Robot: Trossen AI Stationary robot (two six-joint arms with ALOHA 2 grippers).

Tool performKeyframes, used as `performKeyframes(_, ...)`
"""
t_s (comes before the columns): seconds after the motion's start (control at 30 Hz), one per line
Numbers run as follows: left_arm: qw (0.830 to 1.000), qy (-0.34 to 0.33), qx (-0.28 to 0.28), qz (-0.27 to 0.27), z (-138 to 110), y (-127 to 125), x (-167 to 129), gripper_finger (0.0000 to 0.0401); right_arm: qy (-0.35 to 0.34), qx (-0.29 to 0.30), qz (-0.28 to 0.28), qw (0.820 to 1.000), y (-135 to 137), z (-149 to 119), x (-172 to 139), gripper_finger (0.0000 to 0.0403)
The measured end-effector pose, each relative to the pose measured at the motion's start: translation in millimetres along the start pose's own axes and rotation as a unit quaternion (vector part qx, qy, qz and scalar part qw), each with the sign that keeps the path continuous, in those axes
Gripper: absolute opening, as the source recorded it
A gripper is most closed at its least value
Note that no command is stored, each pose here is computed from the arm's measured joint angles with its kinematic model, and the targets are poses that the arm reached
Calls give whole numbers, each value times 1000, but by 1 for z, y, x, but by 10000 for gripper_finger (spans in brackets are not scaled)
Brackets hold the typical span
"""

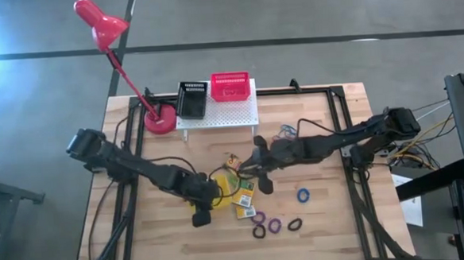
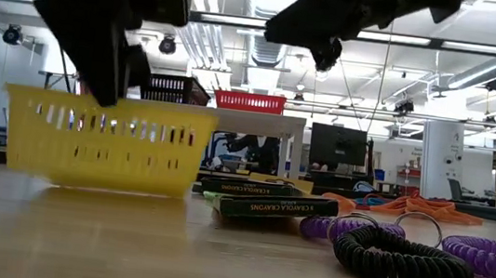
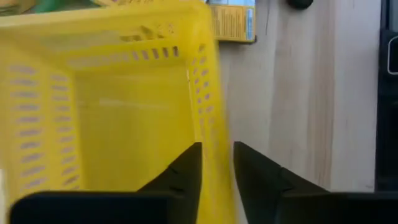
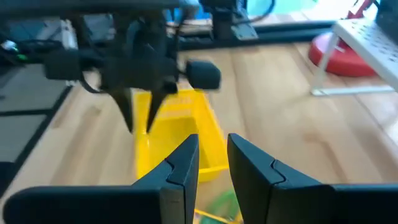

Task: Pick & Place Office Desk Supplies
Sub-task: Put the yellow bin on the shelf

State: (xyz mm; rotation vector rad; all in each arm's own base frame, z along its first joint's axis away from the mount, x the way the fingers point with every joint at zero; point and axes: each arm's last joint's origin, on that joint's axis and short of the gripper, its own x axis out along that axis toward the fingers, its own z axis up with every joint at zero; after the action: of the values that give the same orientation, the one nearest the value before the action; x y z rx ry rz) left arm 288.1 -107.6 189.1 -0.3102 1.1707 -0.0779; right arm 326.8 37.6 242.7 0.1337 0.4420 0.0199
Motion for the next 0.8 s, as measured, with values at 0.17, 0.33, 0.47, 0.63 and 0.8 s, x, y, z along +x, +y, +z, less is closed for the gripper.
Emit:
performKeyframes(0.17,1000,-6,3,5,6,-9,-29,139,28,7,-6,1000,-10,1,13,94)
performKeyframes(0.33,1000,-18,4,23,-13,-13,-51,141,66,11,29,997,-13,-1,52,127)
performKeyframes(0.47,990,-100,-23,98,-41,-13,-69,134,114,-9,42,993,-17,-1,90,154)
performKeyframes(0.63,966,-189,-103,143,-78,1,-77,131,176,-53,37,982,-22,5,129,171)
performKeyframes(0.8,953,-213,-177,119,-109,18,-67,131,219,-66,70,971,-26,14,157,173)
